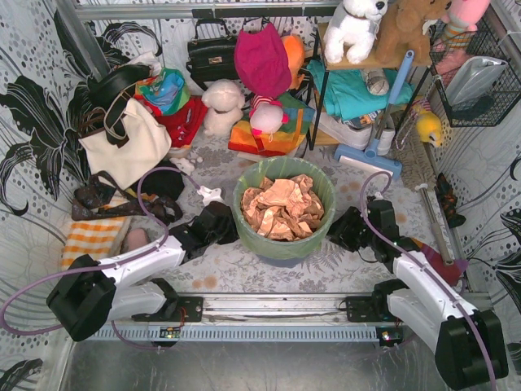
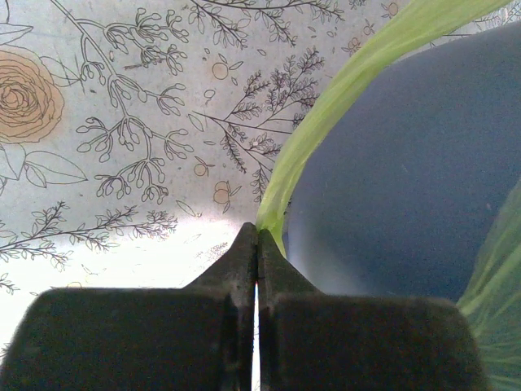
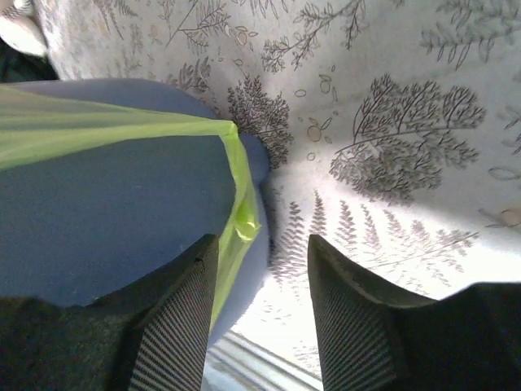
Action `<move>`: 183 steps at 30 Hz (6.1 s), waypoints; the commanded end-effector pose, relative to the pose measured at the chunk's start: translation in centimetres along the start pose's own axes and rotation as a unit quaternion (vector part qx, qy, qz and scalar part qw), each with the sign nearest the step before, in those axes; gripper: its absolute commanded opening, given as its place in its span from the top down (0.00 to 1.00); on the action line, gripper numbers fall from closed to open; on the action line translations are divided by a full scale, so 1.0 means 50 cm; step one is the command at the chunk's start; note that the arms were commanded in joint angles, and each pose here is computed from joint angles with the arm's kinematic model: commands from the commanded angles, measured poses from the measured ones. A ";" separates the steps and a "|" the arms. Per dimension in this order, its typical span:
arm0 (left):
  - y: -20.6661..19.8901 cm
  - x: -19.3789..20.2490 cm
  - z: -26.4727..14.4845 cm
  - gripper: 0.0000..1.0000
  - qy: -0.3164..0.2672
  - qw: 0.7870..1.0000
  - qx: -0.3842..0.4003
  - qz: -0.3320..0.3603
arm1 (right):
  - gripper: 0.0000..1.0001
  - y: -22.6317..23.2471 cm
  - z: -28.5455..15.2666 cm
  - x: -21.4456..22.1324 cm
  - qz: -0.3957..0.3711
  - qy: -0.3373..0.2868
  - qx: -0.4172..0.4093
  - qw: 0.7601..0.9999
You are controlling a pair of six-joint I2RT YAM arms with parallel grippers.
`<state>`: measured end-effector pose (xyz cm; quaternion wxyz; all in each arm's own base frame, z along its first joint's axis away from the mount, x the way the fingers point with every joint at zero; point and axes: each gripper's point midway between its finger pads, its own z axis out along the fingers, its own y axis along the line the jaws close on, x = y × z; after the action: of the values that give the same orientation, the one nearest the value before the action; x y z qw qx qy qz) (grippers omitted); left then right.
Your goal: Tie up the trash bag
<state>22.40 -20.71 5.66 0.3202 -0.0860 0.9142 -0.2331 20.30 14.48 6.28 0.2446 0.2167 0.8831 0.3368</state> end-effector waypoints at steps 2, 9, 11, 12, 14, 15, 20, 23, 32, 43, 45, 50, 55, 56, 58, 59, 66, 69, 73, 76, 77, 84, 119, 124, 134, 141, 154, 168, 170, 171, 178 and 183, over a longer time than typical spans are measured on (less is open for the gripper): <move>-0.019 -0.028 -0.003 1.00 -0.023 1.000 0.013 -0.002 | 0.52 0.018 0.012 0.024 0.131 0.038 -0.012 0.991; -0.020 -0.024 -0.001 1.00 -0.018 1.000 0.015 -0.003 | 0.62 0.041 0.033 0.037 0.247 0.054 -0.078 0.964; -0.018 -0.022 -0.001 1.00 -0.018 1.000 0.014 -0.005 | 0.65 0.043 0.033 0.036 0.258 0.050 -0.085 0.961; -0.017 -0.023 -0.002 1.00 -0.020 1.000 0.015 -0.006 | 0.67 0.041 0.032 0.035 0.258 0.047 -0.083 0.961; -0.014 -0.021 -0.002 1.00 -0.021 1.000 0.014 -0.010 | 0.69 0.038 0.030 0.031 0.261 0.039 -0.078 0.961; -0.015 -0.021 -0.003 1.00 -0.022 1.000 0.016 -0.010 | 0.72 0.033 0.029 0.028 0.265 0.032 -0.073 0.961; -0.012 -0.018 -0.002 1.00 -0.021 1.000 0.015 -0.012 | 0.79 0.025 0.024 0.020 0.277 0.011 -0.066 0.958; -0.012 -0.018 -0.003 1.00 -0.022 1.000 0.016 -0.013 | 0.80 0.024 0.023 0.021 0.278 0.011 -0.065 0.958; -0.012 -0.016 -0.001 1.00 -0.021 1.000 0.017 -0.013 | 0.73 0.017 0.038 0.023 0.284 0.020 -0.056 0.957; -0.009 -0.030 -0.010 1.00 -0.034 0.999 0.009 -0.011 | 1.00 0.012 0.038 0.020 0.265 0.016 -0.039 0.963; -0.007 -0.036 -0.016 1.00 -0.039 0.999 0.004 -0.007 | 1.00 0.006 0.029 0.010 0.246 -0.001 -0.021 0.969; 0.000 -0.041 -0.025 1.00 -0.043 0.999 -0.005 -0.001 | 1.00 -0.020 0.001 -0.017 0.193 -0.050 0.031 0.979; 0.010 -0.047 -0.030 1.00 -0.043 0.999 -0.023 0.016 | 1.00 -0.059 -0.021 -0.016 0.150 -0.061 0.090 0.983; 0.008 -0.047 -0.030 1.00 -0.041 0.999 -0.022 0.017 | 1.00 -0.062 -0.024 -0.018 0.144 -0.063 0.096 0.983; 0.007 -0.044 -0.029 1.00 -0.038 0.999 -0.021 0.019 | 1.00 -0.057 -0.023 -0.020 0.139 -0.062 0.091 0.984; 0.006 -0.043 -0.027 1.00 -0.036 0.999 -0.020 0.020 | 1.00 -0.048 -0.019 -0.021 0.139 -0.060 0.078 0.985; -0.006 -0.036 -0.018 1.00 -0.027 1.000 -0.005 0.014 | 0.70 0.013 0.014 0.005 0.205 -0.007 -0.020 0.979; -0.019 -0.026 -0.012 1.00 -0.015 1.000 0.013 0.015 | 0.64 0.021 0.024 0.016 0.247 0.008 -0.048 0.968; -0.029 -0.018 -0.003 1.00 -0.004 1.000 0.025 0.015 | 0.62 0.026 0.031 0.025 0.277 0.022 -0.070 0.958; -0.029 -0.015 0.000 1.00 -0.001 1.000 0.025 0.014 | 0.62 0.028 0.035 0.028 0.286 0.030 -0.075 0.955; -0.029 -0.014 0.001 1.00 0.000 1.000 0.026 0.014 | 0.62 0.030 0.036 0.028 0.289 0.032 -0.076 0.954; -0.023 -0.011 0.002 1.00 0.000 1.000 0.021 0.014 | 0.63 0.028 0.036 0.030 0.303 0.034 -0.077 0.949; -0.022 -0.007 0.003 1.00 0.002 1.000 0.022 0.010 | 0.62 0.048 0.041 0.009 0.328 0.026 -0.097 0.939; -0.019 -0.005 0.003 1.00 0.003 1.000 0.020 0.008 | 0.68 0.056 0.040 0.012 0.327 0.037 -0.103 0.939; -0.015 0.000 0.004 1.00 0.003 1.000 0.020 0.001 | 0.98 0.069 0.033 0.009 0.323 0.038 -0.117 0.938; -0.008 -0.001 0.000 1.00 0.001 1.000 0.011 0.001 | 1.00 0.026 0.023 0.009 0.268 0.004 -0.050 0.962; -0.004 -0.008 -0.007 1.00 0.002 1.000 -0.001 0.010 | 1.00 -0.095 -0.057 0.002 0.105 -0.040 0.156 0.981; -0.003 -0.005 -0.001 1.00 0.006 1.000 -0.004 0.014 | 0.63 -0.016 -0.039 -0.021 0.066 -0.035 0.063 0.995; -0.003 -0.006 -0.001 1.00 0.005 1.000 -0.003 0.014 | 0.53 0.004 -0.031 -0.022 0.062 -0.030 0.034 0.997; -0.004 -0.005 -0.001 1.00 0.006 1.000 -0.003 0.013 | 0.50 0.011 -0.027 -0.022 0.060 -0.027 0.025 0.998; -0.004 -0.005 0.001 1.00 0.006 1.000 -0.003 0.014 | 0.42 0.015 0.009 -0.006 0.064 0.014 0.010 0.998; 0.002 -0.001 0.001 1.00 0.007 1.000 -0.007 0.014 | 0.49 0.005 0.031 -0.007 0.067 0.017 0.013 0.998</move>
<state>21.47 -20.36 4.77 0.2971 -0.0732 0.9265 -0.2191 20.62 14.60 5.42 0.1908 0.2865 0.8817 0.3228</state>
